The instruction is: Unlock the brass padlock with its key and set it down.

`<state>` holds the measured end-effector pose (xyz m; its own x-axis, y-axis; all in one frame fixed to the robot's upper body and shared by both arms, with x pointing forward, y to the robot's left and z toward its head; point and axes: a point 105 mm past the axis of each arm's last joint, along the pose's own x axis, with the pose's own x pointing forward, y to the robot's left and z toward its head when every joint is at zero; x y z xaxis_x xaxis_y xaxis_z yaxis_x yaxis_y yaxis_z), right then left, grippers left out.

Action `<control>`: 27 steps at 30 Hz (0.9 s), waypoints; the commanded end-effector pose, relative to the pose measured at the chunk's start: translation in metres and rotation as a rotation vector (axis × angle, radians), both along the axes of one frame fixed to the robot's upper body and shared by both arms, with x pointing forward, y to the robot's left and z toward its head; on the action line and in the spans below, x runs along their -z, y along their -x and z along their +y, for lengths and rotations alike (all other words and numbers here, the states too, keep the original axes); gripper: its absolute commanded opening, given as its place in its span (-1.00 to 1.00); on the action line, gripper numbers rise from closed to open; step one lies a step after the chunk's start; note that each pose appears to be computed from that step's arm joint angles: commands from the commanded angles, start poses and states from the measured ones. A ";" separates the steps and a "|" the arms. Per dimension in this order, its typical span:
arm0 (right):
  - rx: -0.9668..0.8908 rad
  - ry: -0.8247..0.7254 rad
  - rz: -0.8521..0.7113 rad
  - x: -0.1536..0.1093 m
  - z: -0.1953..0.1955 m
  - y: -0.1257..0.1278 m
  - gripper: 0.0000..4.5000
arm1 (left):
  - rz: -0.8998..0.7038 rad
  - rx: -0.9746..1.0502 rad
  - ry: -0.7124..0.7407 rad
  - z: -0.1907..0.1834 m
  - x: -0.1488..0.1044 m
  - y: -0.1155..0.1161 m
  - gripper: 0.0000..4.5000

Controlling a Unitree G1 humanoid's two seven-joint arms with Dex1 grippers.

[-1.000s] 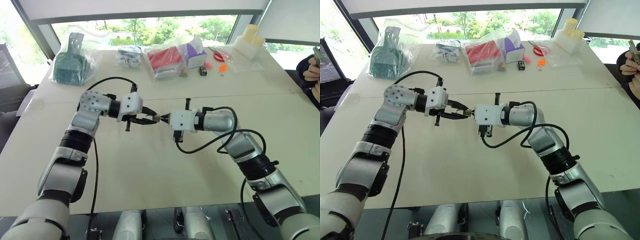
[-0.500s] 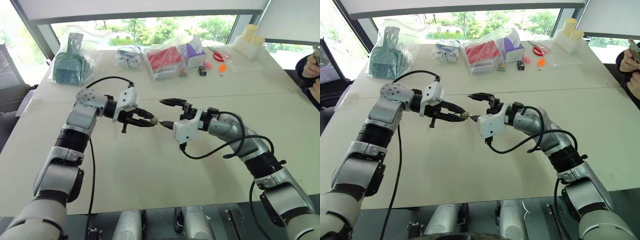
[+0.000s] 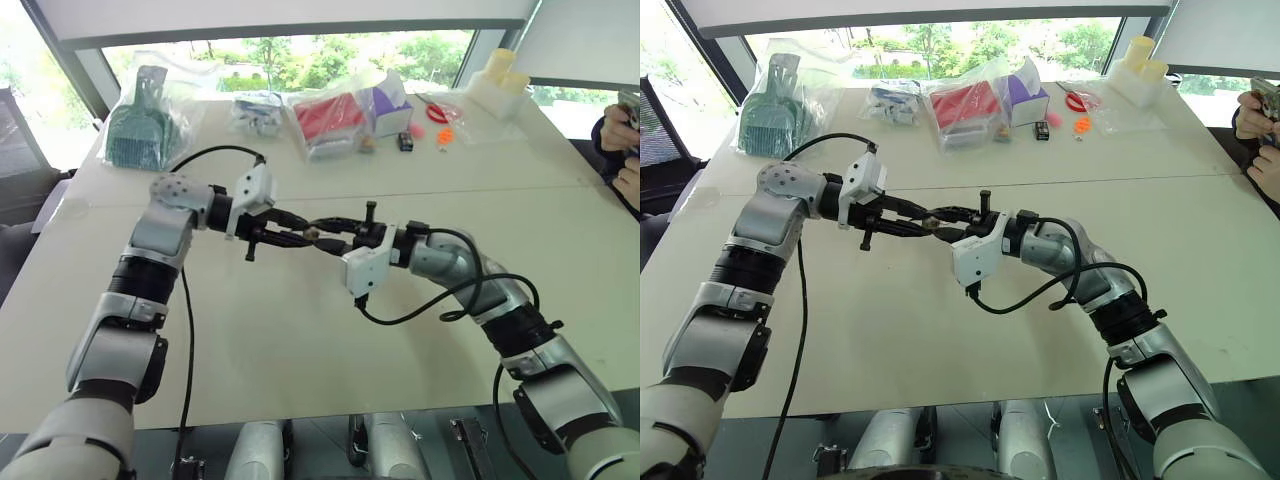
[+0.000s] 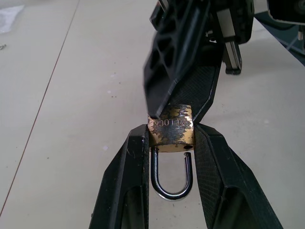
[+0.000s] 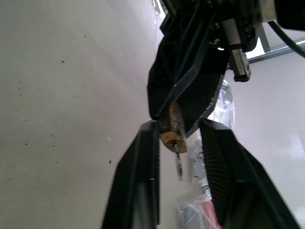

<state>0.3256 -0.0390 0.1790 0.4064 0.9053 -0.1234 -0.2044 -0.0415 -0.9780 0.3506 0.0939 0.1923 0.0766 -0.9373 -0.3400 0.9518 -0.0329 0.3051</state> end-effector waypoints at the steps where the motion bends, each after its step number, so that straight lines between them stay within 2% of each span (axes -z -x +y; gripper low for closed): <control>1: -0.054 -0.055 -0.064 -0.019 0.008 0.009 -0.96 | -0.040 0.019 0.015 -0.005 -0.013 0.001 -0.68; 7: -0.046 -0.059 -0.057 -0.019 0.008 0.008 -0.96 | -0.039 0.005 0.007 -0.004 -0.012 -0.001 -0.68; 9: -0.039 -0.058 -0.053 -0.019 0.006 0.006 -1.00 | -0.033 -0.011 0.012 -0.002 -0.012 -0.001 -0.22; 10: -0.033 -0.060 -0.049 -0.019 0.005 0.005 -1.00 | -0.029 -0.017 0.013 0.000 -0.012 -0.001 -0.10; 14: -0.007 -0.075 -0.032 -0.020 0.002 0.000 -1.00 | -0.037 -0.048 0.038 0.008 -0.019 0.000 0.67; 16: 0.001 -0.070 -0.036 -0.021 0.000 -0.003 -1.00 | -0.040 -0.063 0.072 0.012 -0.027 0.000 0.98; 19: 0.006 -0.075 -0.032 -0.021 -0.001 -0.004 -1.00 | -0.034 -0.073 0.096 0.019 -0.036 0.003 0.98; 22: 0.006 -0.078 -0.029 -0.022 0.000 -0.004 -1.00 | -0.031 -0.079 0.104 0.025 -0.040 0.007 0.65; 27: 0.004 -0.077 -0.032 -0.022 0.000 -0.004 -1.00 | -0.009 -0.067 0.097 0.028 -0.037 0.016 -0.46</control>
